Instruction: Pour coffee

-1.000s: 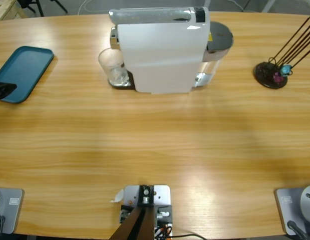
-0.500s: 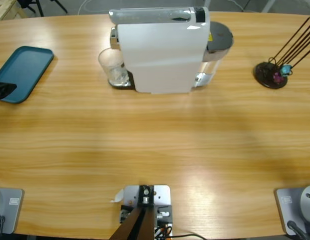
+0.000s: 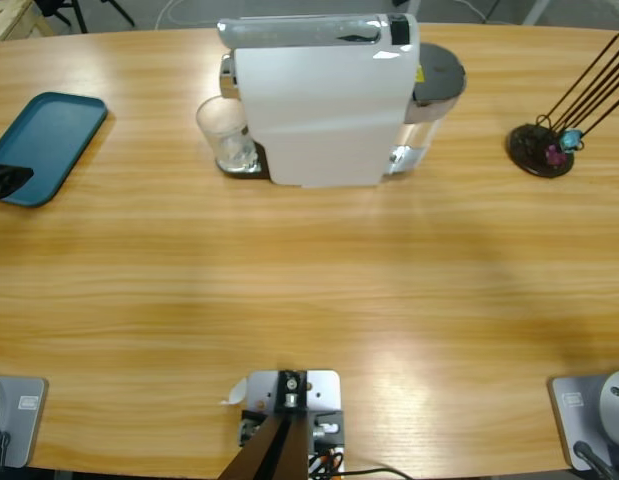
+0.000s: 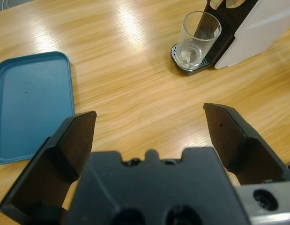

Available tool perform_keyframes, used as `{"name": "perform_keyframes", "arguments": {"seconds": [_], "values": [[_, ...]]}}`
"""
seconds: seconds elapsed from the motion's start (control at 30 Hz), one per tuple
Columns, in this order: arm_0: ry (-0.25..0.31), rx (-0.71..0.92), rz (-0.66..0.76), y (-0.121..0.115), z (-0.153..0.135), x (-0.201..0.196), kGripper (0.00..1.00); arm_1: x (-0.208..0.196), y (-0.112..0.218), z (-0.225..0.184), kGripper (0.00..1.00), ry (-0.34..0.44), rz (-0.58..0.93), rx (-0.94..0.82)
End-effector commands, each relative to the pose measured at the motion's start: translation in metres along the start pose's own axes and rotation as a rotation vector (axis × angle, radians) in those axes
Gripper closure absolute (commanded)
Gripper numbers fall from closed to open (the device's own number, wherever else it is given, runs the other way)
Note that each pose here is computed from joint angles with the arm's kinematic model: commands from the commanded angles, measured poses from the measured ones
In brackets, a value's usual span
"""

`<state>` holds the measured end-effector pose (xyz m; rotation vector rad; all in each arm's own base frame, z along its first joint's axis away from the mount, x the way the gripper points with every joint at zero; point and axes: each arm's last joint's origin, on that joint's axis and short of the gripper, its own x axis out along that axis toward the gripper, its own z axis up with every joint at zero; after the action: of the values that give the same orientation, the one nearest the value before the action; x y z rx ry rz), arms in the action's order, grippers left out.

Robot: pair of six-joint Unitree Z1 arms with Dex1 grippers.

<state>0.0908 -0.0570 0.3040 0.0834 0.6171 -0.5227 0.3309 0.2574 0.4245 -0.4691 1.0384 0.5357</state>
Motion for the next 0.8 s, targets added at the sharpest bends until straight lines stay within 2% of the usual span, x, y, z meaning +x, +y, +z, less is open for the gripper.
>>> {"name": "perform_keyframes", "arguments": {"seconds": [0.03, 0.8], "values": [[0.007, -0.016, -0.003, 0.001, -0.011, -0.001, 0.000, 0.038, 0.008, -0.001, 1.000, 0.115, 0.017, -0.013], [0.005, -0.016, -0.004, 0.001, -0.011, -0.001, 0.000, 0.053, 0.018, -0.008, 1.000, 0.162, 0.033, -0.018]]}}
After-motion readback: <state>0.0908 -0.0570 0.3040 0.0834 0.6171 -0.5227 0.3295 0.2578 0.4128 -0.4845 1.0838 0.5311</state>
